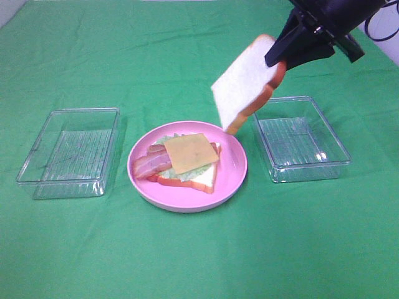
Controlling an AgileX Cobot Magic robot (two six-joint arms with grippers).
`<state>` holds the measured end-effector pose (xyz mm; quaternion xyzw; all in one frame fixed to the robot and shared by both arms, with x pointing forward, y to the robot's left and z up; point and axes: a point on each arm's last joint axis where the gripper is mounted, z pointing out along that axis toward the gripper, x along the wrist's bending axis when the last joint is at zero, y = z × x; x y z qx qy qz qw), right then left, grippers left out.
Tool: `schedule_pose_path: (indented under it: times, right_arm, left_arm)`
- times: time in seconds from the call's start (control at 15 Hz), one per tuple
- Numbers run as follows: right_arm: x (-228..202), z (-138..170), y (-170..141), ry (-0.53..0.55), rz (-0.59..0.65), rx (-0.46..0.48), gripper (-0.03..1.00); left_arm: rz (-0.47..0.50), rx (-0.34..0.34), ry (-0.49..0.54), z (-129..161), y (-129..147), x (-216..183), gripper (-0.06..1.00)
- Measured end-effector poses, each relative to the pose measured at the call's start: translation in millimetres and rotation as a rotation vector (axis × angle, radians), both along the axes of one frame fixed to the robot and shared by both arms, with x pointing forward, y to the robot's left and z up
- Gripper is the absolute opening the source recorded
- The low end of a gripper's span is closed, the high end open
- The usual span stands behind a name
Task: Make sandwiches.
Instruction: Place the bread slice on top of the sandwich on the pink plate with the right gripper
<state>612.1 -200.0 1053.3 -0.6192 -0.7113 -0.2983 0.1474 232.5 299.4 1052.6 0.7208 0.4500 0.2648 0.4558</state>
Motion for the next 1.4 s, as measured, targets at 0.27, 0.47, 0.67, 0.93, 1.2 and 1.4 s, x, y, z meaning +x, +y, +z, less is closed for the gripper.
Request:
schedule_pose_path:
  times: [0.27,0.47,0.67,0.93,1.2,1.4]
  right_arm:
    - [-21,-42,14,0.098,-0.032,0.249,0.19]
    - [-30,-73,14,0.118,-0.146,0.322,0.19]
    - [-26,-93,18,0.144,-0.201,0.389,0.19]
    - [-29,-120,57,0.195,-0.191,0.395,0.19]
    - [-25,-145,62,0.223,-0.248,0.36,0.19]
    - [-24,-148,62,0.194,-0.23,0.344,0.21]
  left_arm:
    - [0.0,0.0,0.0,0,0,0,0.66]
    - [0.0,0.0,0.0,0,0,0,0.66]
    - [0.0,0.0,0.0,0,0,0,0.66]
    - [0.0,0.0,0.0,0,0,0,0.66]
    - [0.0,0.0,0.0,0,0,0,0.66]
    - [0.0,0.0,0.0,0,0,0,0.66]
